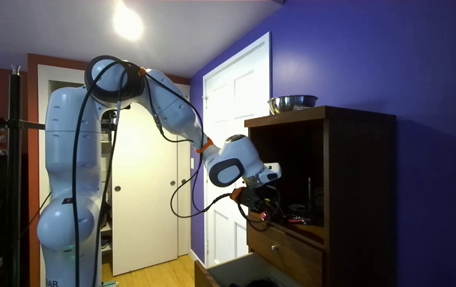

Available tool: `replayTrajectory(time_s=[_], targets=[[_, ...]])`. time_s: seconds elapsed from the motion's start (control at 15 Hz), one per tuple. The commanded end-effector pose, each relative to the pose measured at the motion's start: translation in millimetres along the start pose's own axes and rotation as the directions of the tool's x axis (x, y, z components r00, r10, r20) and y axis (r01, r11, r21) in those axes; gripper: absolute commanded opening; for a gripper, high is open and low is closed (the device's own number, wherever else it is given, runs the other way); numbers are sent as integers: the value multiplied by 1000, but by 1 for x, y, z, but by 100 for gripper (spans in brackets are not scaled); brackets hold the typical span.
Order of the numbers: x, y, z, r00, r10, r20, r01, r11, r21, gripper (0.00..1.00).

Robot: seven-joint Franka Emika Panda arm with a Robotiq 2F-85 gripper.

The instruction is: Pick up the pink strap with chains and put it in the open drawer

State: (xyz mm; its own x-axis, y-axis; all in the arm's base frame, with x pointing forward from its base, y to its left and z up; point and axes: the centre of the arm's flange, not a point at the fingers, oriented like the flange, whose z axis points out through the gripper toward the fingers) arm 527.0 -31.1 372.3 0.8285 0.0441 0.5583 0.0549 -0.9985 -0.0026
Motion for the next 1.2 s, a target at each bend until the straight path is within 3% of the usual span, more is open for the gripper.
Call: replayTrajectory(time_s=[0.0,0.07,0.13,0.27,0.87,1.13], targets=[[2,7,15,999,-32,-16,32,999,11,100],[2,7,16,999,-37,-10,37,999,16,100],[2,7,17,999,-40,-9,40,999,17,75],[5,8,14,999,-45,-14,45,999,17,68],[8,9,0,1000,-14,27,14,1000,0,5],[11,7,-15,993,51,107,-48,999,-25,6]])
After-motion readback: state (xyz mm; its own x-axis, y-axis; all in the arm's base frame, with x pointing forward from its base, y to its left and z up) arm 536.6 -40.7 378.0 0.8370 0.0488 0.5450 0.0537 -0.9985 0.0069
